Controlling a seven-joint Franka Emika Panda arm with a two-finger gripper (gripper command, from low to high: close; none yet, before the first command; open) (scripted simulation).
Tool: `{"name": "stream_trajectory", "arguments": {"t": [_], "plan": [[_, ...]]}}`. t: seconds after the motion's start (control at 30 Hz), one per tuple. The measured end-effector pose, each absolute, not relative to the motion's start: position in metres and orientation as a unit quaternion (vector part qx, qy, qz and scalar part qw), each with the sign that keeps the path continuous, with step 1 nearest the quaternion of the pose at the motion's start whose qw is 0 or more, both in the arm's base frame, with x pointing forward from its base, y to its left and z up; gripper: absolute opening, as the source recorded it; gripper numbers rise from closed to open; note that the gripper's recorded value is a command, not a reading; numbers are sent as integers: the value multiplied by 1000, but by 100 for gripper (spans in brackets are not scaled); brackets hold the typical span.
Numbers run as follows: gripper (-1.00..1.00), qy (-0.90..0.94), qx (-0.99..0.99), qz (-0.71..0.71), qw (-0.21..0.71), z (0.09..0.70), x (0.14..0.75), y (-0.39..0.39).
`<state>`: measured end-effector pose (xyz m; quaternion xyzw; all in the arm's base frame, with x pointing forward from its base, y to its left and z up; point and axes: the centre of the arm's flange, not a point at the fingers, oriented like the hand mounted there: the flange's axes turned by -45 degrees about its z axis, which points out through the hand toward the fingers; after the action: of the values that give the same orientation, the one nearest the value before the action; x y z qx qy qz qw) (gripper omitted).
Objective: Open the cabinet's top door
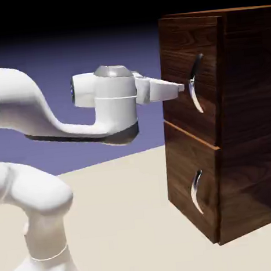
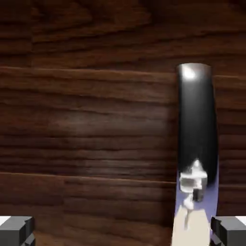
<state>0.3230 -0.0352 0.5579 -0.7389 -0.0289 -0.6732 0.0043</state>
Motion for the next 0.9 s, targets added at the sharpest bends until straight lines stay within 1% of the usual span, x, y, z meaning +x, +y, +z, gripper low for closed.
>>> {"name": "stream_trajectory", "arguments": {"t": [0.33,0.47,0.5,0.57,0.9], "plan": [[0,-24,-707,-707,24,546,325,-72],[0,-24,-707,-707,24,546,367,-69],[-100,-24,-707,-707,24,546,375,-68],[-100,-24,-707,-707,24,546,375,-68],[-100,46,-706,-706,-47,546,329,-38]]}}
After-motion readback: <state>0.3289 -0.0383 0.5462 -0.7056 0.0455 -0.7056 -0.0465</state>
